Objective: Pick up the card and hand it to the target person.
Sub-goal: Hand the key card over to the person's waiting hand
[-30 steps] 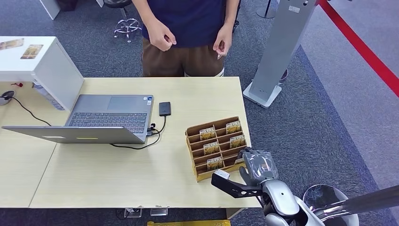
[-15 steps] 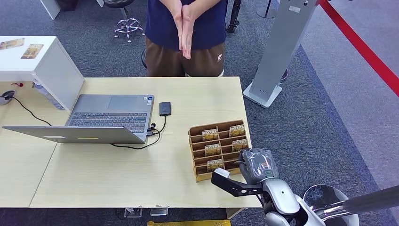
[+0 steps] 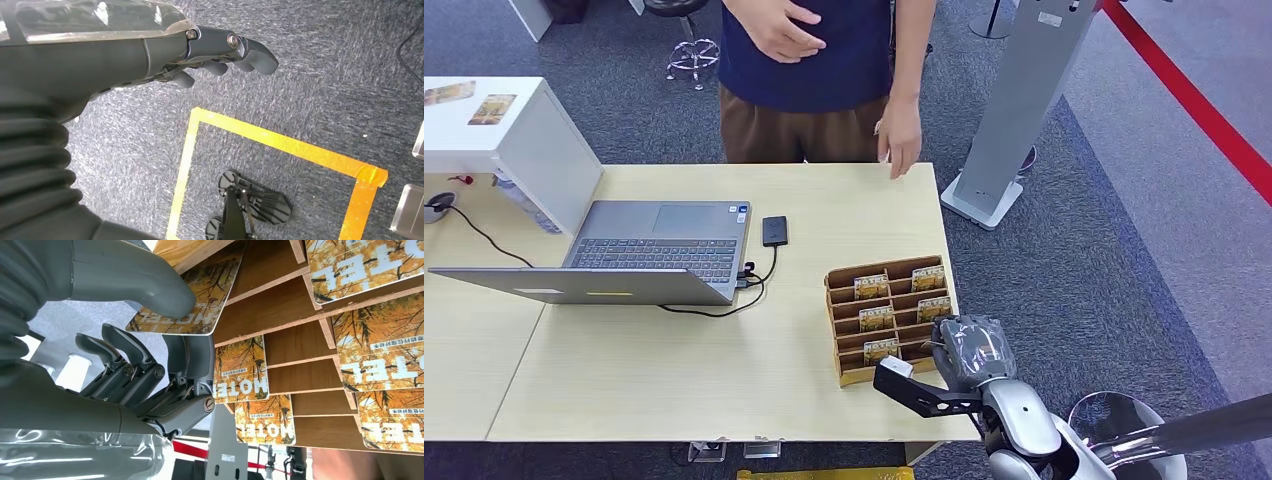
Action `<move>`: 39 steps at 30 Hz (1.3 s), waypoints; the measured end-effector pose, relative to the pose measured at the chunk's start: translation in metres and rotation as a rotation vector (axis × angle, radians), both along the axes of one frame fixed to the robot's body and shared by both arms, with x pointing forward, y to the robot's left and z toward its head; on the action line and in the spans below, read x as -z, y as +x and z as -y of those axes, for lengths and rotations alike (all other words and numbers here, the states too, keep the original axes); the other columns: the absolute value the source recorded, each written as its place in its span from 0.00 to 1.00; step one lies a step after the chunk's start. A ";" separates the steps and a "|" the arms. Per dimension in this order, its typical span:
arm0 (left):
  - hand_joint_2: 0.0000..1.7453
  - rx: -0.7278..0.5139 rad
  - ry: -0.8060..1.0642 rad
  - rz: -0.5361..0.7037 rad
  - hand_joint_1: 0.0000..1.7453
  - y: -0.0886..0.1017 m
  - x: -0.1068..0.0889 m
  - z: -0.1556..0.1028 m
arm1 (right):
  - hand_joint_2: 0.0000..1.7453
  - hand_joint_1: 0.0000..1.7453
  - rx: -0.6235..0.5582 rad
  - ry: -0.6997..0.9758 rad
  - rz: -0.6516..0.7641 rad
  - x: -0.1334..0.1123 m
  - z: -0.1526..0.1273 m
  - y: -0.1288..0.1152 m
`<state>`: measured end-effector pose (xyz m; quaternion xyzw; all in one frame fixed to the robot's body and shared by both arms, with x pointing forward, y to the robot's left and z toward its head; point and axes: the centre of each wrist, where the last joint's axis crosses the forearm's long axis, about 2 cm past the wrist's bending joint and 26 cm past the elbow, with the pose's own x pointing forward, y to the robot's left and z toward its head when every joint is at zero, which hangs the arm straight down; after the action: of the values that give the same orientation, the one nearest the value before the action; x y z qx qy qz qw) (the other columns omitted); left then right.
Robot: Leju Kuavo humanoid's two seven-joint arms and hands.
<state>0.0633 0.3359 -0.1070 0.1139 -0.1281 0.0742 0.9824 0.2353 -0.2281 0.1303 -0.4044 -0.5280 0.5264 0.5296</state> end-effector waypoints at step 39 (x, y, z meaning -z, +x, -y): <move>1.00 -0.002 -0.008 0.021 0.00 0.000 0.000 -0.001 | 1.00 0.25 -0.176 0.056 0.753 -0.122 0.004 0.053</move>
<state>0.0635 0.3366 -0.1069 0.1093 -0.1382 0.0769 0.9814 0.2882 -0.2317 0.2526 -0.5078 -0.7324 0.3700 0.2624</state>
